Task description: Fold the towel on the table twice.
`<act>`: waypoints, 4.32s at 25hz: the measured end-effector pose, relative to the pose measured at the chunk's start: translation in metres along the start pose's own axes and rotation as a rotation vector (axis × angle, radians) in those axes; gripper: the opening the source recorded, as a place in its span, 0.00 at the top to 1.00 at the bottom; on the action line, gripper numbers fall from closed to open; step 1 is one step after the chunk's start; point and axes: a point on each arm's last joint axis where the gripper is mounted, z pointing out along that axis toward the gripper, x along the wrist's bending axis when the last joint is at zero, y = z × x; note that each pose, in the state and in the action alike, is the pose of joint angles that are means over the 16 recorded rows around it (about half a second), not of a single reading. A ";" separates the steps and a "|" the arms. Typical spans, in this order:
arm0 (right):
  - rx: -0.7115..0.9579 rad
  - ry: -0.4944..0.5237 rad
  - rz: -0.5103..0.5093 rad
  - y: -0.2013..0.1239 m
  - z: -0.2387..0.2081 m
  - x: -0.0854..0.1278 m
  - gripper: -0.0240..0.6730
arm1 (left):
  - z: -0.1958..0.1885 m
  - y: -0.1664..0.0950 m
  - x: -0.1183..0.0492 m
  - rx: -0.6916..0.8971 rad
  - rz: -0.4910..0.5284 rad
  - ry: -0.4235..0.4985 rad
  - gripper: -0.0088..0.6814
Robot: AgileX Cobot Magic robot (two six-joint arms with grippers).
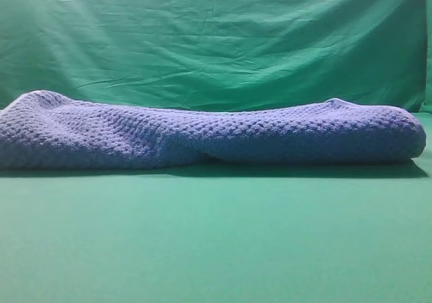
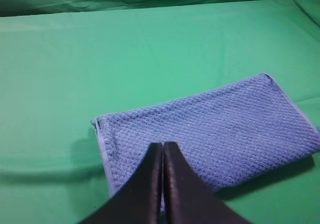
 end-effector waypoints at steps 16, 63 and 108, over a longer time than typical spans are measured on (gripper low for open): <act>-0.171 -0.067 -0.050 -0.105 -0.043 0.003 0.97 | -0.079 -0.130 -0.002 -0.213 0.005 0.027 0.99; -0.039 -0.112 -0.119 -0.230 0.010 -0.004 0.97 | -0.015 -0.242 0.038 -0.293 0.010 0.186 0.99; -0.179 -0.207 -0.205 -0.260 0.015 -0.009 0.97 | -0.009 -0.252 0.047 -0.321 -0.057 0.302 0.99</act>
